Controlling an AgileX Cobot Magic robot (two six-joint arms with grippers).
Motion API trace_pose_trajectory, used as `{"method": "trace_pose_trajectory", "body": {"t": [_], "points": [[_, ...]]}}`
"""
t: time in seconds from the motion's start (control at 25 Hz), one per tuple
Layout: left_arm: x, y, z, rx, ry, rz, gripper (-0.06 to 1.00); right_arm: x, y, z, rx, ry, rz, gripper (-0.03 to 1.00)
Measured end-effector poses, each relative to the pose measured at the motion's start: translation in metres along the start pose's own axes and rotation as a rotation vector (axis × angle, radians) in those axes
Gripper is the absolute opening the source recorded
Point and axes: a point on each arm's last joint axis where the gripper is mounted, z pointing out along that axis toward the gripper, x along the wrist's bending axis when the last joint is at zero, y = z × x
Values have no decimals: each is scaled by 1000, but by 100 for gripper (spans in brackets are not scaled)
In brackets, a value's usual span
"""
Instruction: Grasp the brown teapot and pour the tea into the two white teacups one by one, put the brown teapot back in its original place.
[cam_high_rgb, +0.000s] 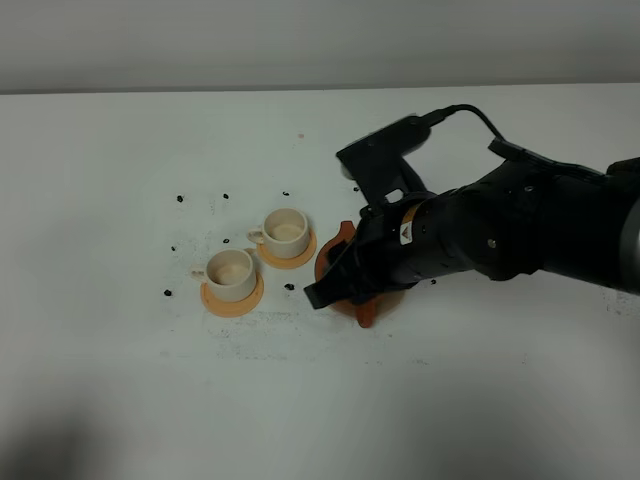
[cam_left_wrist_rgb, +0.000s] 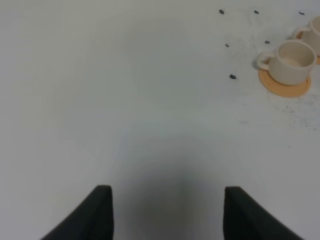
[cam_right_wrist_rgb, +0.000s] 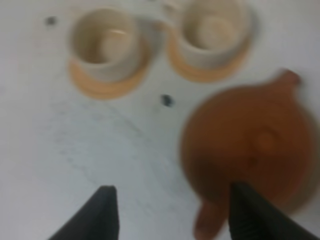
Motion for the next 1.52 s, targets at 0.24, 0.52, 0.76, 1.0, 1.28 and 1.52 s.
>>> {"method": "trace_pose_trajectory", "body": {"t": [0.24, 0.52, 0.76, 1.0, 1.28, 1.52], "points": [[0, 0, 0, 0, 0, 0, 51, -12, -5, 1, 76, -11, 145, 45], [0, 0, 0, 0, 0, -1, 51, -19, 2, 21, 169, -35, 215, 45], [0, 0, 0, 0, 0, -1, 51, -23, 9, 40, 245, -76, 221, 45], [0, 0, 0, 0, 0, -1, 51, -25, 10, 51, 276, -85, 228, 45], [0, 0, 0, 0, 0, -1, 51, -26, 6, 58, 304, -92, 229, 45], [0, 0, 0, 0, 0, -1, 51, -26, 5, 62, 314, -94, 233, 45]]}}
